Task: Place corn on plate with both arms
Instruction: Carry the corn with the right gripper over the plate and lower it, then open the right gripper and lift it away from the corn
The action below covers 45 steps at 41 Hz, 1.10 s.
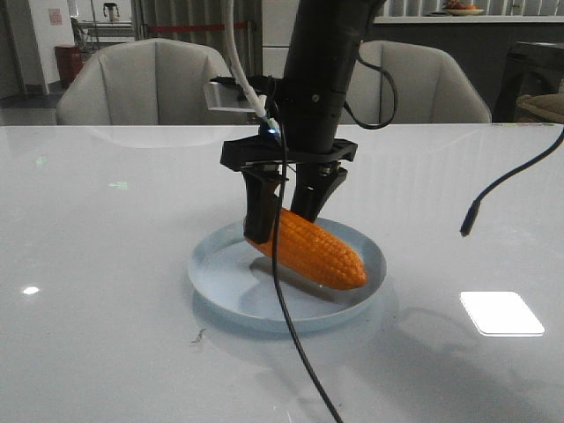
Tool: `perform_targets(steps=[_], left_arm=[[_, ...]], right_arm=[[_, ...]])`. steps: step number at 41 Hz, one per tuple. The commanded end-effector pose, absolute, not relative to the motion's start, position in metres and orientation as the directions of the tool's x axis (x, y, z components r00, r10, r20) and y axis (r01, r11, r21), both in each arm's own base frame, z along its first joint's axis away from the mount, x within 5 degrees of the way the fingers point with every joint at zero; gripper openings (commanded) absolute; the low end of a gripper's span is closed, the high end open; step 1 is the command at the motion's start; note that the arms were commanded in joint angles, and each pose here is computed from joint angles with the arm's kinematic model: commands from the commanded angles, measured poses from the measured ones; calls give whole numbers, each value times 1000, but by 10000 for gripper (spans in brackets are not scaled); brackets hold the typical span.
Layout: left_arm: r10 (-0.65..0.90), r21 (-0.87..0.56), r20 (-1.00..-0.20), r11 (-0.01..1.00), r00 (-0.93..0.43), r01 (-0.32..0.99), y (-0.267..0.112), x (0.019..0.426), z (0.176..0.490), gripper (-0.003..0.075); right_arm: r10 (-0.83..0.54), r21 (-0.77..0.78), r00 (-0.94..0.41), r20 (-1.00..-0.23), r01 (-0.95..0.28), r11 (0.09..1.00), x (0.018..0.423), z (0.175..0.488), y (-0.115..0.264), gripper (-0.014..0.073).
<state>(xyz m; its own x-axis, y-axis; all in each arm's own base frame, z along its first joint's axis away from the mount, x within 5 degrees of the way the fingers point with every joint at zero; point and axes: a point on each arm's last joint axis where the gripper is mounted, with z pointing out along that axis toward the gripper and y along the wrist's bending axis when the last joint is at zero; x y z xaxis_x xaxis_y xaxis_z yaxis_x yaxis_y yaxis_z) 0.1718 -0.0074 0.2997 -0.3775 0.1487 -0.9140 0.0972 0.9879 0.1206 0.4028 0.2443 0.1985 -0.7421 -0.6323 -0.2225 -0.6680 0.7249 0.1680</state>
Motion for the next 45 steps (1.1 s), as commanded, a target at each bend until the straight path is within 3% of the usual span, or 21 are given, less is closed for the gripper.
perform_targets(steps=[1,5,11,15,24,29,37,45], left_arm=[[130,115,-959,991,-251,73,-7,174,320,455],[130,115,-959,991,-251,73,-7,174,320,455],[130,115,-959,991,-251,73,-7,174,320,455],[130,115,-959,991,-251,73,-7,174,320,455],[130,114,-957,991,-258,74,-7,174,319,455],[130,115,-959,991,-252,73,-7,175,319,455],[130,115,-960,991,-250,73,-7,175,319,455],[130,115,-960,991,-248,73,-7,174,320,455]], right_arm=[[-608,168,-720,-334,-680,713,400,241,245,76],[-608,167,-720,-336,-680,714,400,241,245,179],[-606,166,-719,-339,-680,714,400,241,245,472],[-606,166,-719,-340,-680,714,400,242,245,583],[-605,167,-706,-367,-690,704,398,261,245,595],[-567,130,-664,-486,-697,705,397,296,244,595],[-446,49,-524,-726,-686,726,379,380,227,595],[-367,-38,-418,-831,-615,788,346,455,175,594]])
